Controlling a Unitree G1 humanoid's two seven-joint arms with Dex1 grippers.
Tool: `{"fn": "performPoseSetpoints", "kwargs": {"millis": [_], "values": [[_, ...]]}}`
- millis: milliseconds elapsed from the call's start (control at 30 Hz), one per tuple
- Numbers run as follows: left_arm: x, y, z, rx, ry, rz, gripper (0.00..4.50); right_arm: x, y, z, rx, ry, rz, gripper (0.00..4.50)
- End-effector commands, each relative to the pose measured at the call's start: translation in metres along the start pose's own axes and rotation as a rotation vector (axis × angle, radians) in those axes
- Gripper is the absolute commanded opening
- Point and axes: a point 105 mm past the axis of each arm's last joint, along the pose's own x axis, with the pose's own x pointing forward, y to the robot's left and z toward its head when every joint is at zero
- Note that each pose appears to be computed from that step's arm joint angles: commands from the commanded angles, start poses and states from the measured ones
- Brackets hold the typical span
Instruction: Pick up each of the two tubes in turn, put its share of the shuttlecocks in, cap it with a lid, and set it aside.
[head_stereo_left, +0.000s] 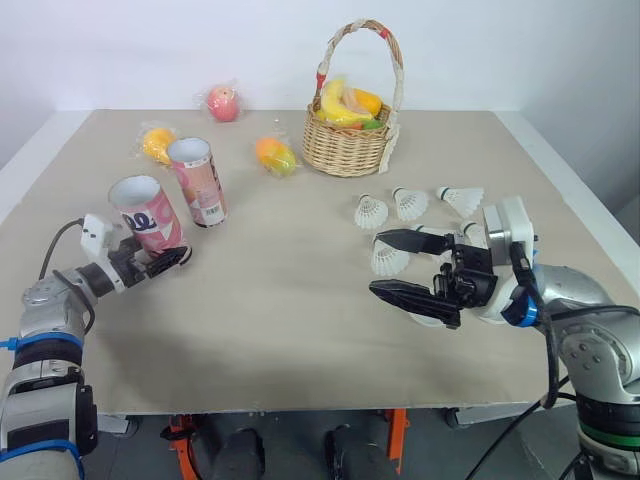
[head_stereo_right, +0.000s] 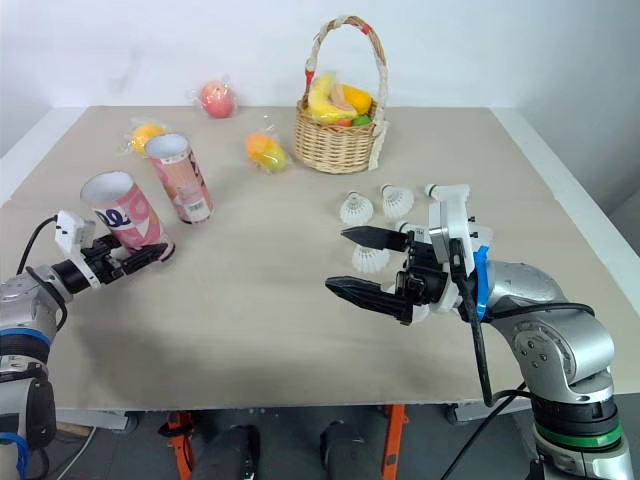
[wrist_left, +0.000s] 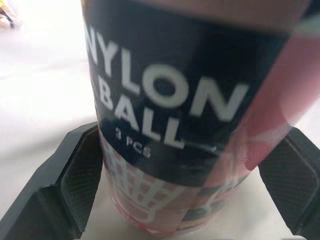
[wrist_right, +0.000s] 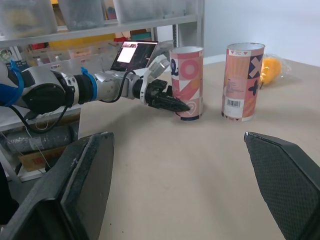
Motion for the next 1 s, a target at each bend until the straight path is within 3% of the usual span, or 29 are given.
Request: {"fn": "performPoseSetpoints", "kwargs": {"millis": [33, 67, 133, 433, 600, 667, 800, 1000], "values": [[0.001, 0.001, 0.008, 0.036, -0.015, -0.005, 3.99, -0.002, 0.007, 0.012, -0.051, -0.017, 0.011, 4.50], [0.002, 0.001, 0.008, 0.035, -0.018, -0.006, 3.53, -0.002, 0.007, 0.012, -0.051, -0.017, 0.012, 4.50], [0.003, 0.003, 0.010, 0.055, -0.019, 0.013, 3.16, -0.002, 0.008, 0.013, -0.051, -0.017, 0.014, 4.50], [0.006, -0.014, 0.022, 0.166, -0.005, -0.104, 3.16, -0.005, 0.001, 0.007, -0.055, 0.021, -0.034, 4.50], [-0.001, -0.054, 0.025, 0.266, 0.177, -0.362, 3.16, -0.015, -0.006, -0.008, 0.033, 0.063, -0.158, 4.50], [-0.012, -0.071, 0.019, 0.319, 0.301, -0.466, 3.16, -0.015, -0.006, -0.019, 0.092, 0.079, -0.222, 4.50], [-0.027, -0.084, 0.007, 0.351, 0.497, -0.555, 3.16, 0.000, -0.020, -0.048, 0.196, 0.141, -0.412, 4.50], [-0.026, -0.085, 0.009, 0.398, 0.572, -0.580, 3.16, 0.008, -0.043, -0.084, 0.198, 0.251, -0.623, 4.50]]}}
